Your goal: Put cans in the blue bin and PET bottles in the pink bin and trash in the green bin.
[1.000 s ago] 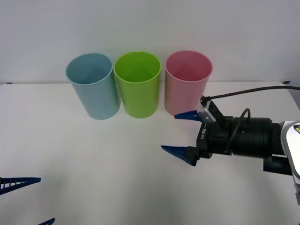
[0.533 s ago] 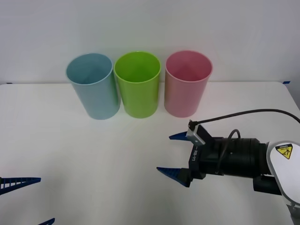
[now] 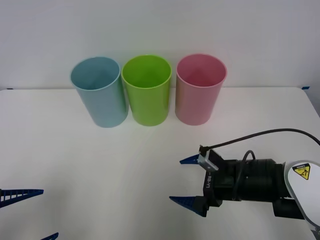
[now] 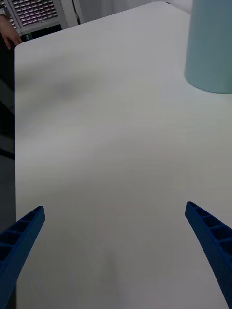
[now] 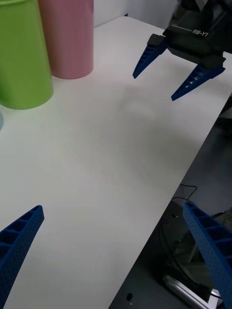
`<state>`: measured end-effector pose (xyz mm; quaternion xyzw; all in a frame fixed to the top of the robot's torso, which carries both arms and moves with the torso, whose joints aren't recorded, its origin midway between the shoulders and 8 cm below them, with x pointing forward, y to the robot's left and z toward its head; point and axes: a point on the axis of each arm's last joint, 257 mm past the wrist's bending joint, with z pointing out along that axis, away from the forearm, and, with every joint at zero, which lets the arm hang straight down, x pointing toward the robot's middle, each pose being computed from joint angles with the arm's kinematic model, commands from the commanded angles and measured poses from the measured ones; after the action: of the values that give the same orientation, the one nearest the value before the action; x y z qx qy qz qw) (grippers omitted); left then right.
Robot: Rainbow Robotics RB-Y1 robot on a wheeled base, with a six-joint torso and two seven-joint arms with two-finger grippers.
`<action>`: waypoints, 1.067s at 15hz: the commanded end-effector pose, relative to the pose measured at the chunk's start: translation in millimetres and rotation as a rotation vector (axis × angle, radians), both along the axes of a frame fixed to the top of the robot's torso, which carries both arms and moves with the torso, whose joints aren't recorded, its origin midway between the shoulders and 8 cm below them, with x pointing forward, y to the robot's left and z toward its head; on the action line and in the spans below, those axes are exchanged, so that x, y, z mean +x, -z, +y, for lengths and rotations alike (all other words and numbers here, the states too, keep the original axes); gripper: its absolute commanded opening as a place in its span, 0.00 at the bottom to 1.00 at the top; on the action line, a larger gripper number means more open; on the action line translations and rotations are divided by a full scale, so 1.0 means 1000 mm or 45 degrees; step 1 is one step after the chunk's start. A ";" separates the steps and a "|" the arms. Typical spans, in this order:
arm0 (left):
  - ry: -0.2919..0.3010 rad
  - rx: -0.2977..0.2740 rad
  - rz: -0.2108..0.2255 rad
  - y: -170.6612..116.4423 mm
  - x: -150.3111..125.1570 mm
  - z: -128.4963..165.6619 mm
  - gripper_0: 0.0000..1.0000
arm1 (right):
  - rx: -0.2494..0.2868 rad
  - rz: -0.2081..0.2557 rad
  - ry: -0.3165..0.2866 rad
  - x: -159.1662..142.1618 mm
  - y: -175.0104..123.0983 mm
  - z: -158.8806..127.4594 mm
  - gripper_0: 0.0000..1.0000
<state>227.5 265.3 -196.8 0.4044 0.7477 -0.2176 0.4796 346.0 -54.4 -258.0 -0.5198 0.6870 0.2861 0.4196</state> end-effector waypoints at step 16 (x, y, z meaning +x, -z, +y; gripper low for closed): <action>0.000 0.000 0.000 0.000 0.000 0.000 1.00 | -0.122 0.029 0.016 -0.003 0.018 -0.036 1.00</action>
<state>227.5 265.3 -196.8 0.4044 0.7477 -0.2176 0.4796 343.2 -90.3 -275.6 -0.5319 0.7070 0.2564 0.3892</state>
